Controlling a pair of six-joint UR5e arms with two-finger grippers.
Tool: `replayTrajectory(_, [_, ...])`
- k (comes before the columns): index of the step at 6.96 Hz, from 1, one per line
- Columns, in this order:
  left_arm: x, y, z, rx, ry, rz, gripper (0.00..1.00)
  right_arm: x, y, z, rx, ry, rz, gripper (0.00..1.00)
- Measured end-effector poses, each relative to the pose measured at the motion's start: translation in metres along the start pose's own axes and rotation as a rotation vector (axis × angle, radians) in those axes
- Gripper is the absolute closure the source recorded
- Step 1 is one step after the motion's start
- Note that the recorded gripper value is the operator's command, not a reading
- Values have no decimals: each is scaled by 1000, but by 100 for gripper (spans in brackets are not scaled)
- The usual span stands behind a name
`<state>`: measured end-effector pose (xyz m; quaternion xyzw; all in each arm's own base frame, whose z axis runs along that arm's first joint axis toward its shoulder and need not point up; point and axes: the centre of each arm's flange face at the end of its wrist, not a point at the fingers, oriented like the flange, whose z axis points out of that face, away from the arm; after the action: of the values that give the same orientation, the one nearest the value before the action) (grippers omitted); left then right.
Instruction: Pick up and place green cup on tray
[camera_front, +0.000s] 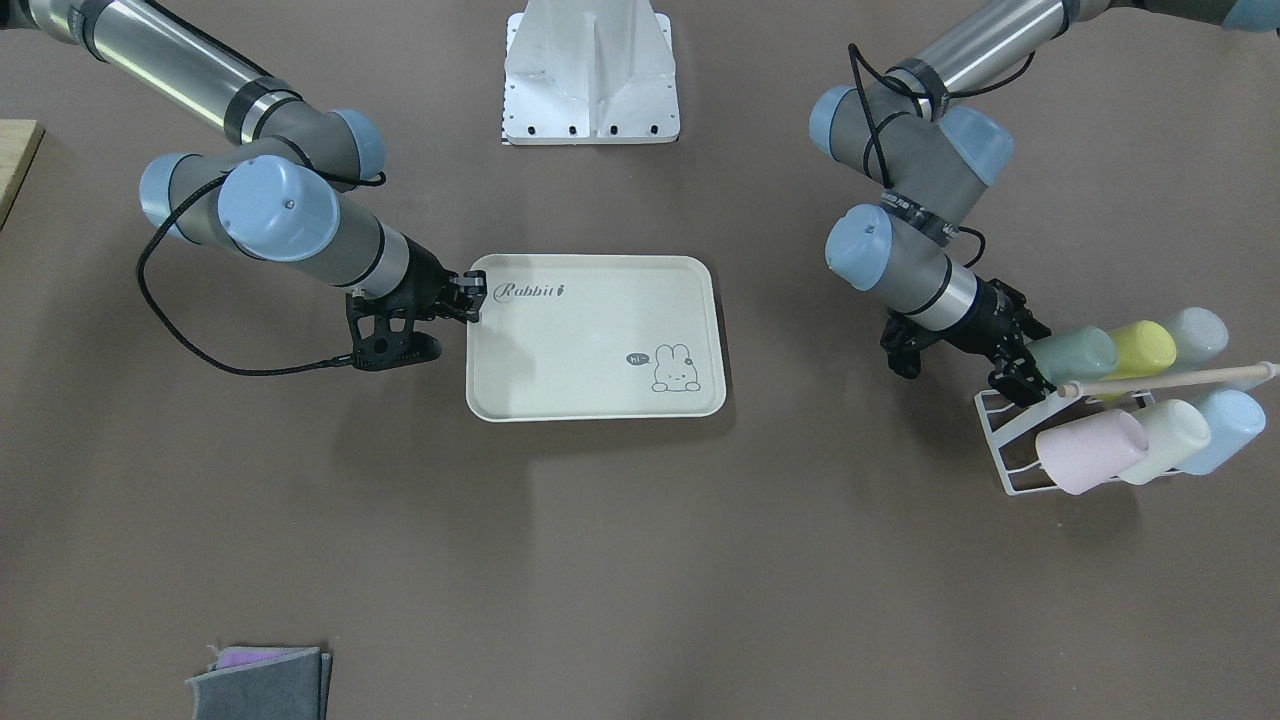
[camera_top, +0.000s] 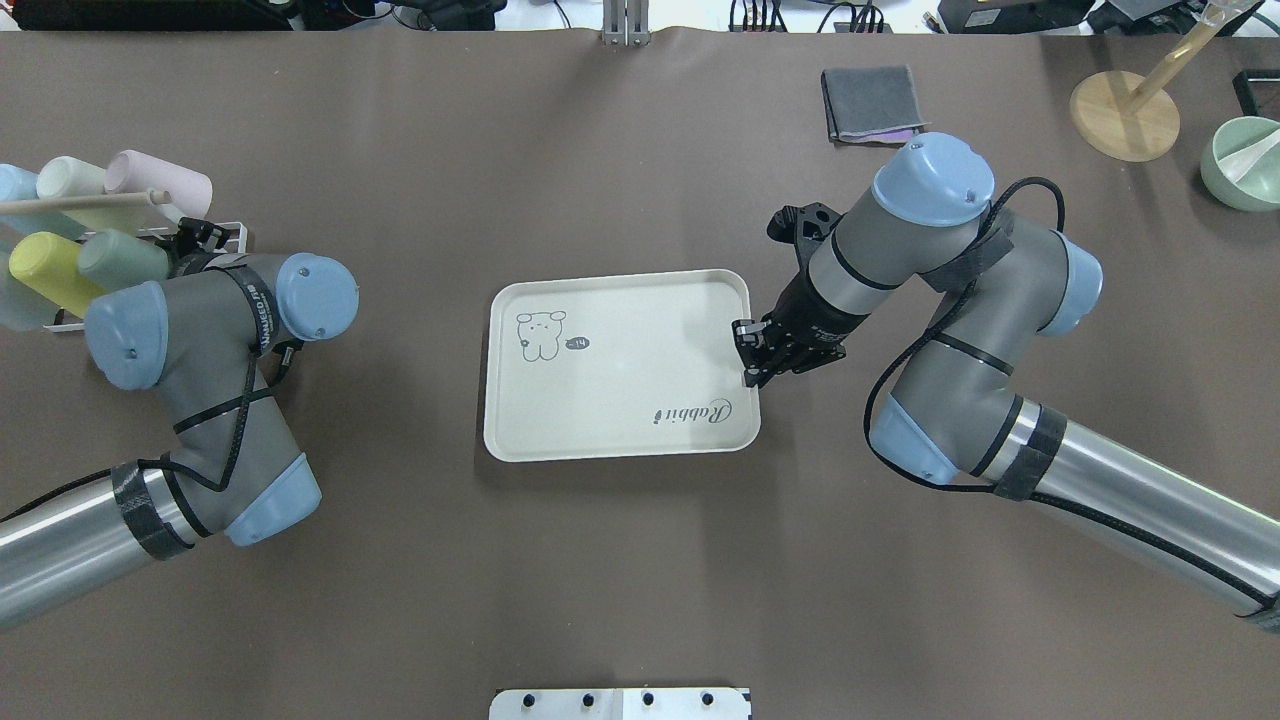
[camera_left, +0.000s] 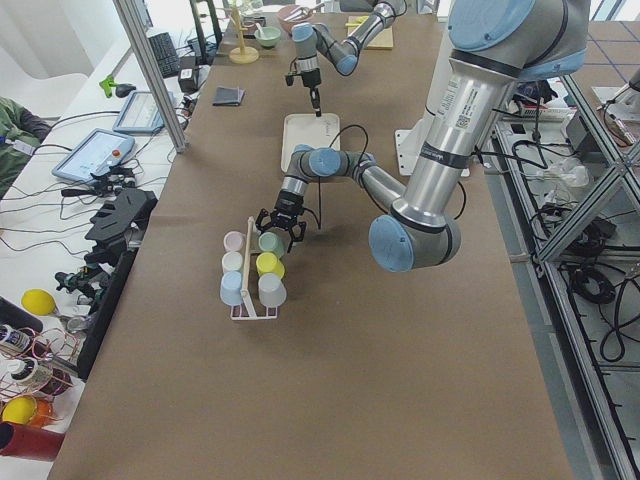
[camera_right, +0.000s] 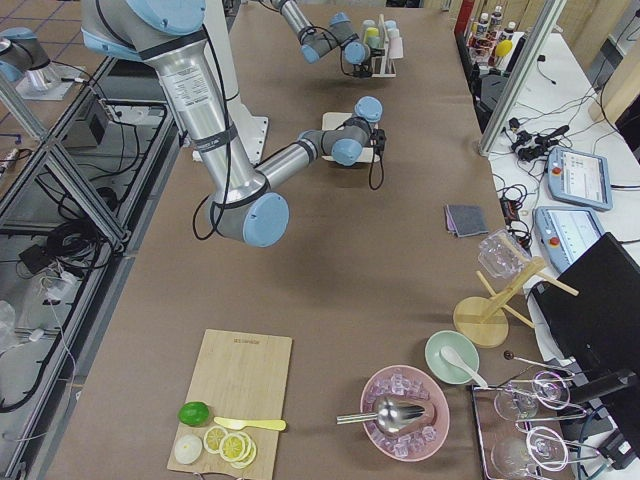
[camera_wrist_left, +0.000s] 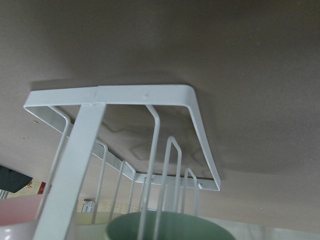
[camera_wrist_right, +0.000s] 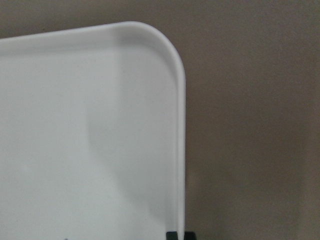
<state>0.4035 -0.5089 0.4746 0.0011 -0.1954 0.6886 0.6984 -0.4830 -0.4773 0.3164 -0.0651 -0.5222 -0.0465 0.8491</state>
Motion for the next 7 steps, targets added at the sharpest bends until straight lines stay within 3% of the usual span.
replayTrajectory(2, [1, -4, 5, -3, 2, 3, 8, -5, 7, 19, 31, -22, 13, 100])
replayTrajectory(3, [2, -4, 5, -3, 3, 4, 28, -7, 11, 24, 36, -25, 19, 100])
replayTrajectory(4, [2, -4, 5, -3, 2, 3, 45, -10, 14, 28, 34, -28, 25, 73])
replayTrajectory(5, [1, -4, 4, -2, 1, 1, 53, -10, 16, 31, 31, -29, 30, 52])
replayTrajectory(6, [1, -4, 3, 0, 0, -1, 58, -7, 18, 32, 25, -27, 38, 39])
replayTrajectory(7, [0, -3, 1, 1, -4, -4, 59, 3, 17, 30, 8, -26, 52, 38])
